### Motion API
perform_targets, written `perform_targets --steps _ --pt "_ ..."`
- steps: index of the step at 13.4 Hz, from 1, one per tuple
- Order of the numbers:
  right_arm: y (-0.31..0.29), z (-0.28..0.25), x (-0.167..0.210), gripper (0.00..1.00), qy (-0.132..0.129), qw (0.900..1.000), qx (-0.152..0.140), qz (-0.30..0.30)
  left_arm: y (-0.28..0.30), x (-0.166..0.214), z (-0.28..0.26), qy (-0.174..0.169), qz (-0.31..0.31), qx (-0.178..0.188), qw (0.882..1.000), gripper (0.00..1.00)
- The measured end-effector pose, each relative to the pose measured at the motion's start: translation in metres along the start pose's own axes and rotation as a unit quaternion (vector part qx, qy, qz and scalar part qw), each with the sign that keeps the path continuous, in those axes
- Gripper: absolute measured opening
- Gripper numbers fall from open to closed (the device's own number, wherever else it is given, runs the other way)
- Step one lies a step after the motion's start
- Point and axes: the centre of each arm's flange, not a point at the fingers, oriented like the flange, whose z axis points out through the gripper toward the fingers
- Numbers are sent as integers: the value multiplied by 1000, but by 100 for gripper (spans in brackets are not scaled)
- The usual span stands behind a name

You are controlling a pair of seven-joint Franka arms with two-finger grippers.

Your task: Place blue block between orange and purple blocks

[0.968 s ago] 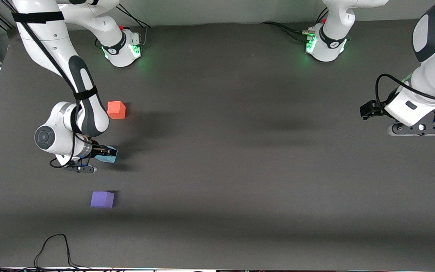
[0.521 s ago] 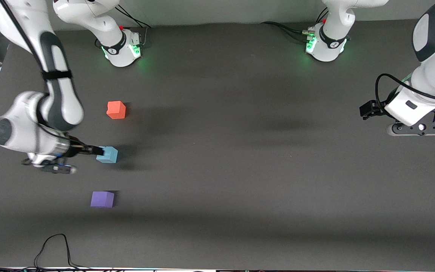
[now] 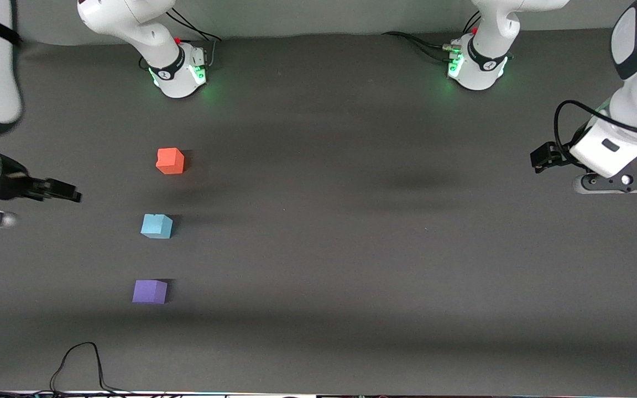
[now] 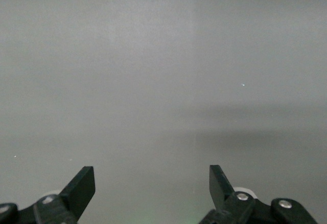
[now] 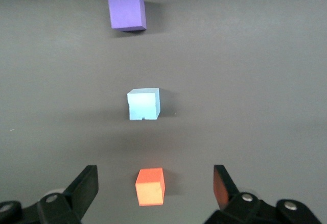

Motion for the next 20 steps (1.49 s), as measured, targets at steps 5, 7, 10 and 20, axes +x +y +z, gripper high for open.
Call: perform_targets --steps 5,7,10,20 --pt "-6 -79 -26 100 16 1000 18 17 -2 -25 -21 39 4 -10 999 100" --pt "-19 -86 -27 100 20 999 14 26 -3 -27 -25 42 5 -10 999 100" --pt "-35 -88 -30 100 19 1000 6 23 -5 -27 -23 41 4 -10 999 100" --pt "-43 -77 -31 100 4 1000 -10 13 -6 -26 -26 43 2 -14 999 100"
